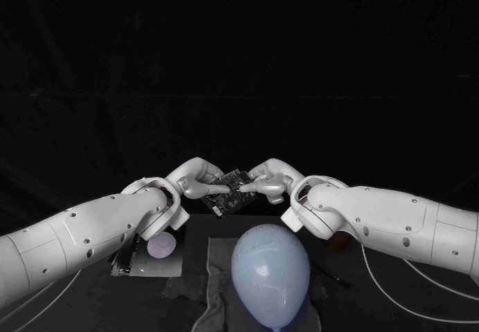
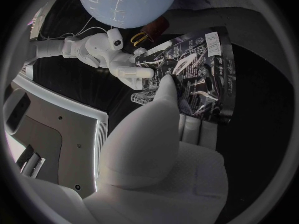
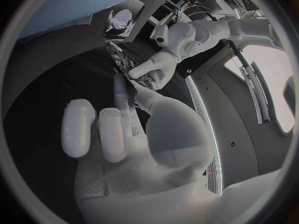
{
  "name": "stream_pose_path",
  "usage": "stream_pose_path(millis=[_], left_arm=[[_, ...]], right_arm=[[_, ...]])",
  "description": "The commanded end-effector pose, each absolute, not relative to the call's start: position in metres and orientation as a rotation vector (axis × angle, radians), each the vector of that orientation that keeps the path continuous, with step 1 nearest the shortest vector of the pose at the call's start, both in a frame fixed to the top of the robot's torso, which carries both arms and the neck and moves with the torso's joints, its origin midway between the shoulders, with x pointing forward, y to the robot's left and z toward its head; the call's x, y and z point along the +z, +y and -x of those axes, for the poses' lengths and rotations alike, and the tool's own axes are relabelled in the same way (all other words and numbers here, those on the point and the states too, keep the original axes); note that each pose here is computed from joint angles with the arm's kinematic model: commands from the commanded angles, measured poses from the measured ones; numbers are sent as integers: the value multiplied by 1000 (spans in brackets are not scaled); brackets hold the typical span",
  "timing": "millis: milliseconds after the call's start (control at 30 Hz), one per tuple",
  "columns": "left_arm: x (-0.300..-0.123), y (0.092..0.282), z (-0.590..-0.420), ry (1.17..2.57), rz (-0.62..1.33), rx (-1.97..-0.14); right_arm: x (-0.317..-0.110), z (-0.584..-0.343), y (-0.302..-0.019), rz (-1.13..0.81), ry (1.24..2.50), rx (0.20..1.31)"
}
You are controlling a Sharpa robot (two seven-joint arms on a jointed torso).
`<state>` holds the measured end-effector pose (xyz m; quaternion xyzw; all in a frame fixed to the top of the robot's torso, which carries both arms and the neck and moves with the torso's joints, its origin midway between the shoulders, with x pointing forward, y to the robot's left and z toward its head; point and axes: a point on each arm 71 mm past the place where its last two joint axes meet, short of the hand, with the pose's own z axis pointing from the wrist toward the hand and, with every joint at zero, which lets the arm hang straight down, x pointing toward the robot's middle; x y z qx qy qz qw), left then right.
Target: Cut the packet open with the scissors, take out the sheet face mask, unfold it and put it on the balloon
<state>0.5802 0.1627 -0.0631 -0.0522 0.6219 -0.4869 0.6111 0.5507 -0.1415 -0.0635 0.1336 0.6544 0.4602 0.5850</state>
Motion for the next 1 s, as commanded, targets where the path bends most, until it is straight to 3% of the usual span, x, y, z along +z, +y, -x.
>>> stream_pose_path(millis=[33, 367, 1000], left_arm=[[-65, 169, -582, 1445, 159, -1125], [-73, 170, -581, 1477, 191, -1156], [-84, 178, -576, 1512, 216, -1187]], right_arm=[[-61, -551, -142, -288, 1510, 1094], [-61, -551, -152, -270, 1503, 1108], [-53, -554, -200, -424, 1342, 1137]])
